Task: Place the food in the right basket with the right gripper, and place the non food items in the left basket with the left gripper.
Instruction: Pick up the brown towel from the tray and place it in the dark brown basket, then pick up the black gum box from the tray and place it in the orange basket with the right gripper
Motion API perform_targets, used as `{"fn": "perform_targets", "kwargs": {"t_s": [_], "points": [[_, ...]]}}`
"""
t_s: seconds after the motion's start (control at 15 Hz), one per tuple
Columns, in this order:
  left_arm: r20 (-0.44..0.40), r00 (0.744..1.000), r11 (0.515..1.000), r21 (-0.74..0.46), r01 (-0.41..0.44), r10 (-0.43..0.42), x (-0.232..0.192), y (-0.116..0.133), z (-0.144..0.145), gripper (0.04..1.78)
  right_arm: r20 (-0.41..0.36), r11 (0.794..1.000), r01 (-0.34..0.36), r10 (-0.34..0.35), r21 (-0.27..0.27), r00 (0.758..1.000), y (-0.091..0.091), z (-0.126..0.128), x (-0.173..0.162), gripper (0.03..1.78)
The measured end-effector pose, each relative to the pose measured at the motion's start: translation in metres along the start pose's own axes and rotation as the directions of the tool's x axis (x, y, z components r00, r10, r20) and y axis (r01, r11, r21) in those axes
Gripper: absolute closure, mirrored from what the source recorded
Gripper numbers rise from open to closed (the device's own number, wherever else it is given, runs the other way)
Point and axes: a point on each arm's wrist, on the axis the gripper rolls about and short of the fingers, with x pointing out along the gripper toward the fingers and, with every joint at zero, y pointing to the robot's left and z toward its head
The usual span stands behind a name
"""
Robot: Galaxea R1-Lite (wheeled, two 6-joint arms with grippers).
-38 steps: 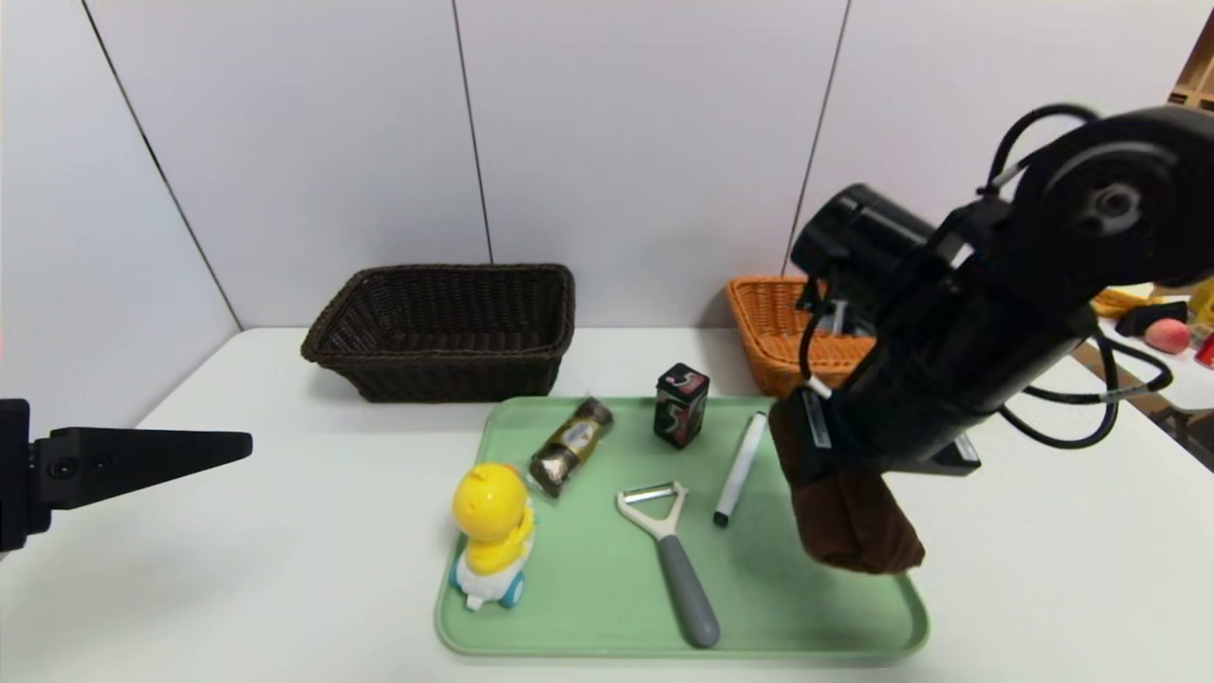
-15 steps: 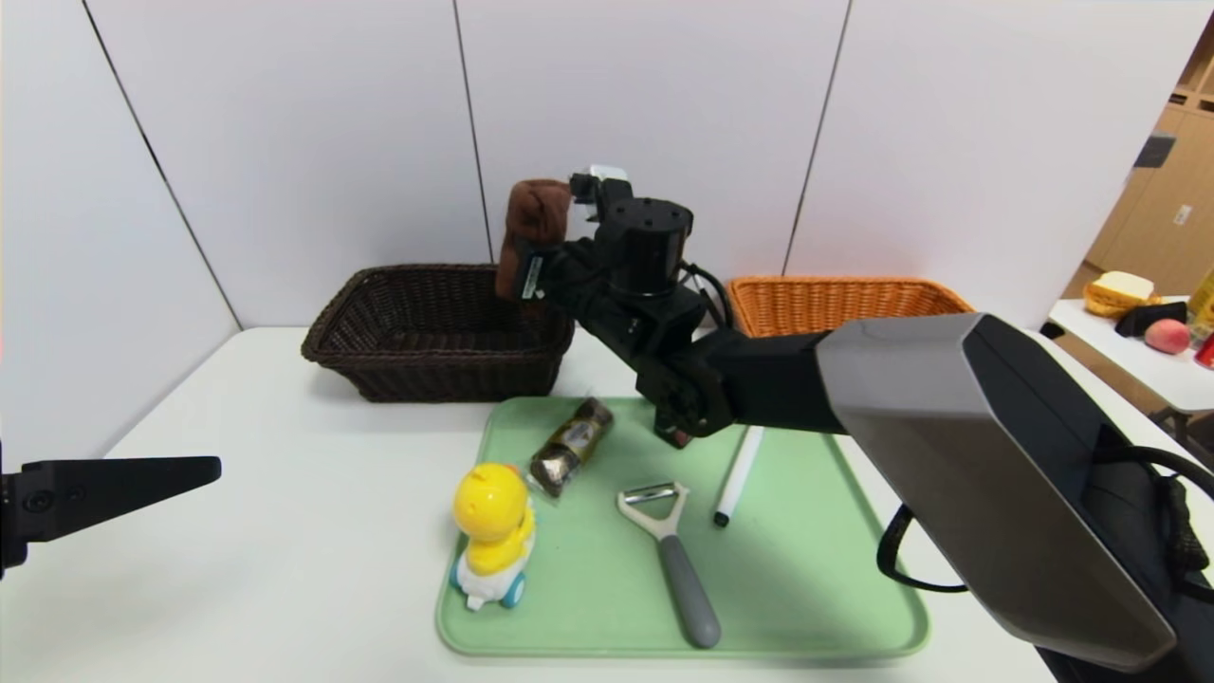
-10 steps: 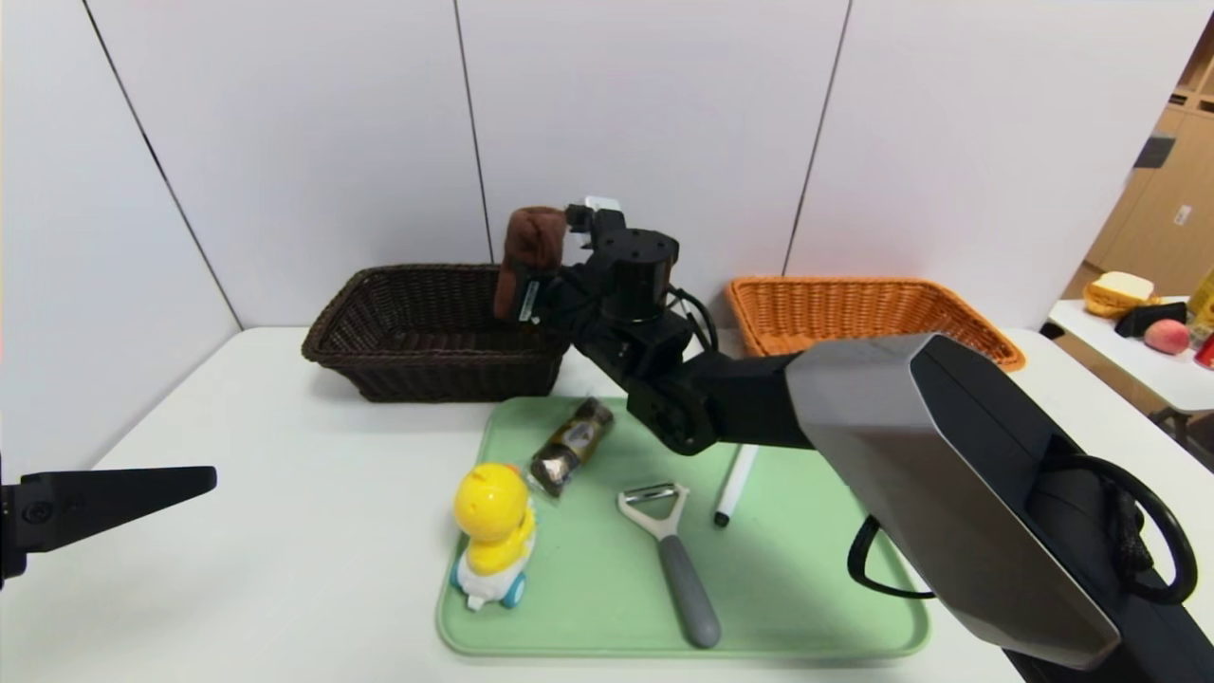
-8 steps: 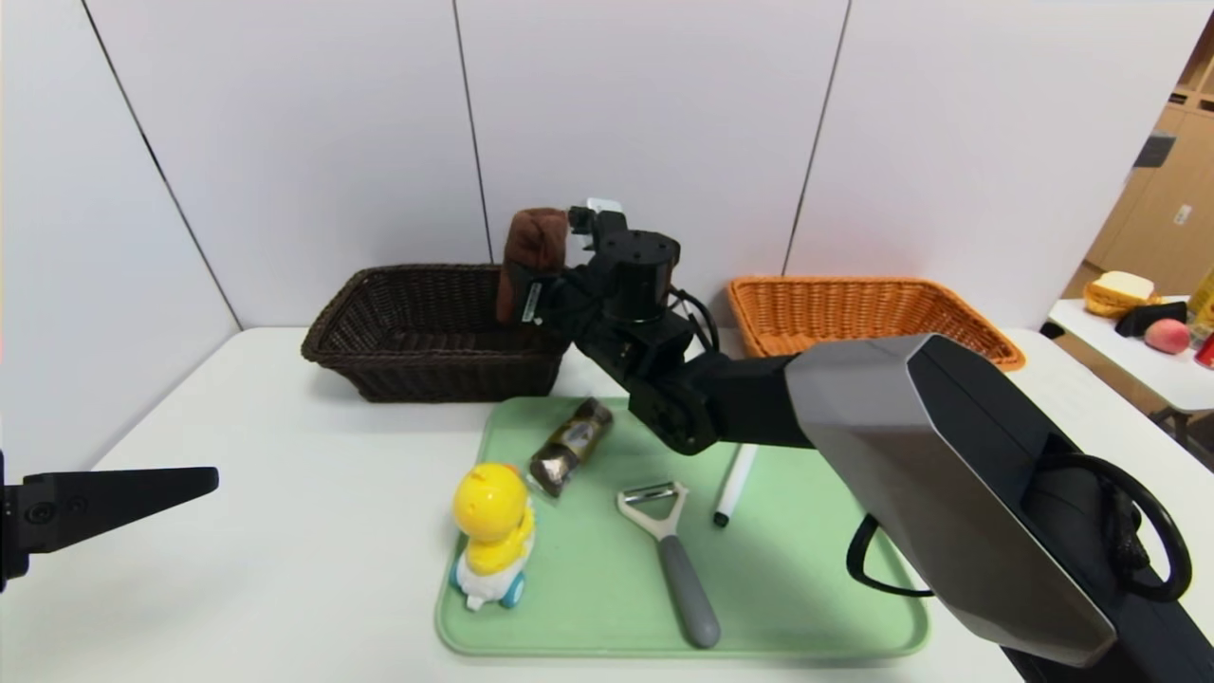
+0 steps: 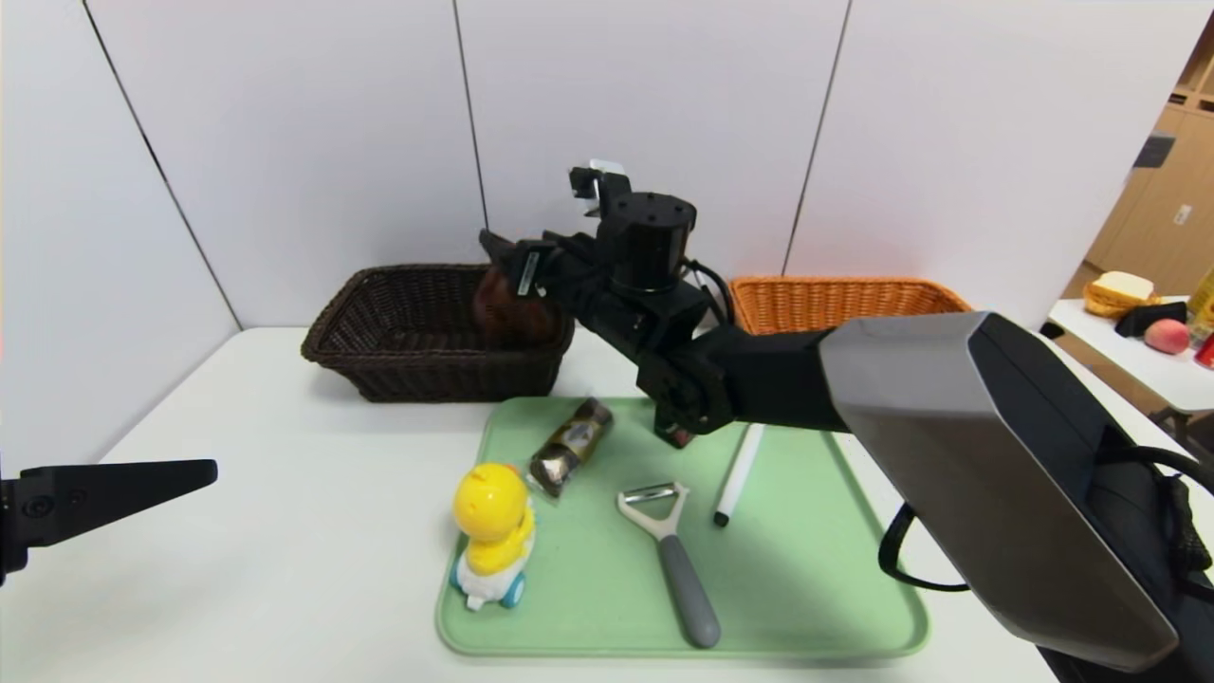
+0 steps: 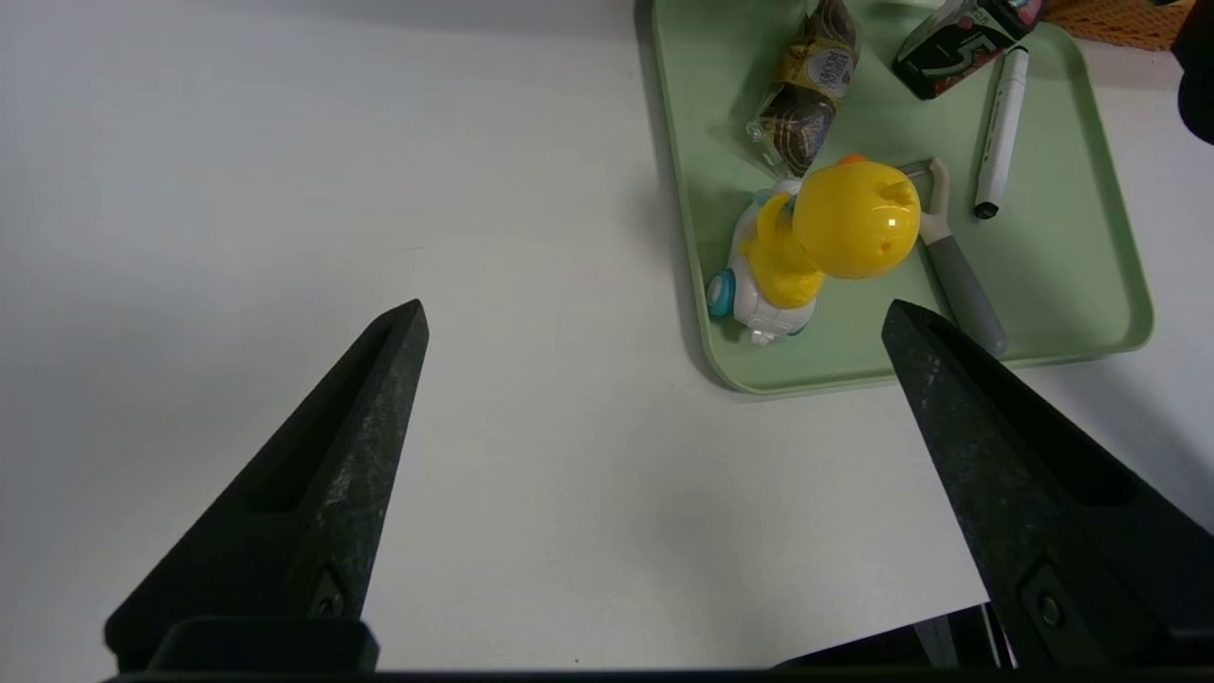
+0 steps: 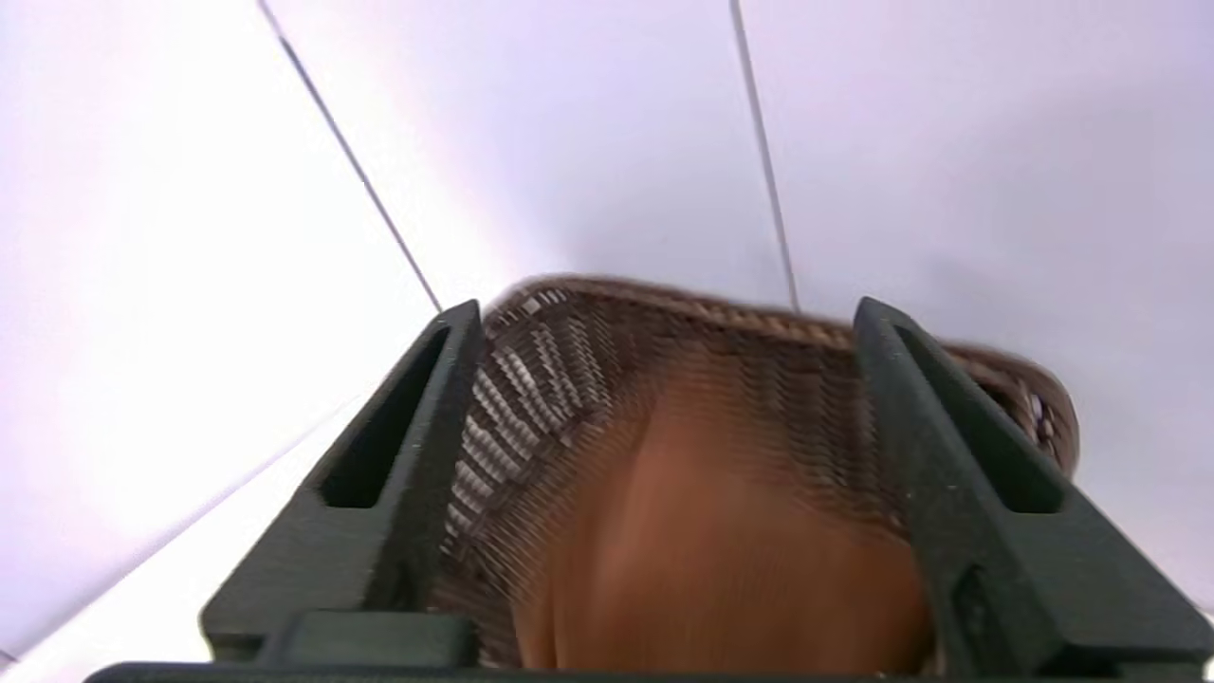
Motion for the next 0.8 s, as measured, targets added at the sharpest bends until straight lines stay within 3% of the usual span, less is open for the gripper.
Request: {"fn": "perform_targets", "kwargs": {"t_s": [0.53, 0.67, 0.8], "points": [[0.050, 0.999, 1.000, 0.008, 0.017, -0.018, -0.011, -0.002, -0.002, 0.13, -0.026, 1.000, 0.014, -0.014, 0.002, 1.000, 0.018, 0.070, -0.024, 0.23], [0.060, 0.998, 1.000, 0.009, 0.020, -0.021, -0.015, -0.002, -0.004, 0.13, -0.090, 1.000, 0.011, -0.011, 0.002, 0.996, 0.025, 0.096, -0.040, 0.20], [0.066, 0.998, 1.000, 0.010, 0.022, -0.022, -0.018, -0.002, -0.008, 0.13, -0.240, 1.000, 0.014, -0.013, 0.005, 0.971, 0.030, 0.115, -0.063, 0.18]]}}
